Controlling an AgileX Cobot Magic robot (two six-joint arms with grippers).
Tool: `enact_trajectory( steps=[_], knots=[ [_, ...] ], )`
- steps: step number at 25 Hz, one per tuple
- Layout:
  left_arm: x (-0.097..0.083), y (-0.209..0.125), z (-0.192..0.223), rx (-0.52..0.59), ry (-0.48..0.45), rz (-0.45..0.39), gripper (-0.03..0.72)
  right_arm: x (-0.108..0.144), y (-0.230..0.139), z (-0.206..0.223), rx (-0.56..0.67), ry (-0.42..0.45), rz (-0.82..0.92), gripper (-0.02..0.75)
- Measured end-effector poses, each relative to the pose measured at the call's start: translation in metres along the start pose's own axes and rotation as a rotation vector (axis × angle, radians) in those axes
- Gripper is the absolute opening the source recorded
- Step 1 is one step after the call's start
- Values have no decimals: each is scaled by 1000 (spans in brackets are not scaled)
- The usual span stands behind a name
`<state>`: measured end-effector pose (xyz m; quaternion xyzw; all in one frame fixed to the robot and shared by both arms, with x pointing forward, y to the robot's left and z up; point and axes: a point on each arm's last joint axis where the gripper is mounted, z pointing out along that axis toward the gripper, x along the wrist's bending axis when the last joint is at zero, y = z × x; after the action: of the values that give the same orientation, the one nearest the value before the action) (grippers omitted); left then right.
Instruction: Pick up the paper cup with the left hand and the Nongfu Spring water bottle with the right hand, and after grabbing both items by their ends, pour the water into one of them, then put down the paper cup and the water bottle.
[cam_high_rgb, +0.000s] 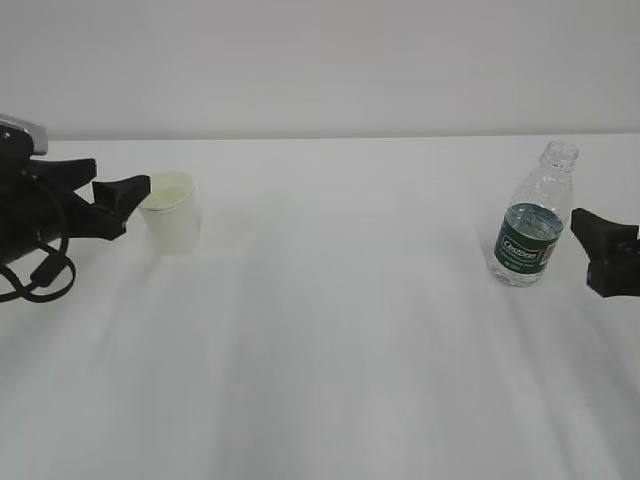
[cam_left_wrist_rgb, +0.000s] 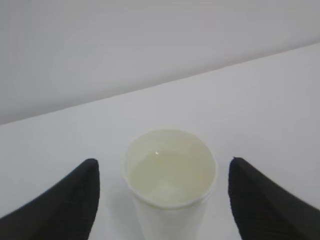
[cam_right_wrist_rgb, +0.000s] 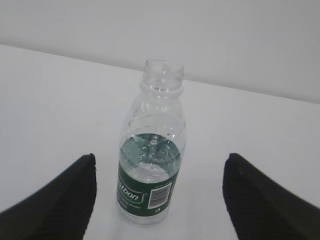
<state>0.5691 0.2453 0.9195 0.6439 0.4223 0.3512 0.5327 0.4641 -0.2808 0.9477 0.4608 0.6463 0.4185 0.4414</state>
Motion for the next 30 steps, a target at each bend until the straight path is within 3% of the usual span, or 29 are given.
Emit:
enact_trajectory(
  steps=[11, 26, 30],
  knots=[
    [0, 69, -34, -71, 83, 54, 580, -17, 53, -20, 44, -66, 39, 589],
    [-8, 138, -102, -99, 192, 109, 578, -22, 87, -68, 43, -89, 78, 589],
    [-11, 150, -125, -106, 228, 90, 578, -21, 92, -81, 76, -84, 89, 588]
  ],
)
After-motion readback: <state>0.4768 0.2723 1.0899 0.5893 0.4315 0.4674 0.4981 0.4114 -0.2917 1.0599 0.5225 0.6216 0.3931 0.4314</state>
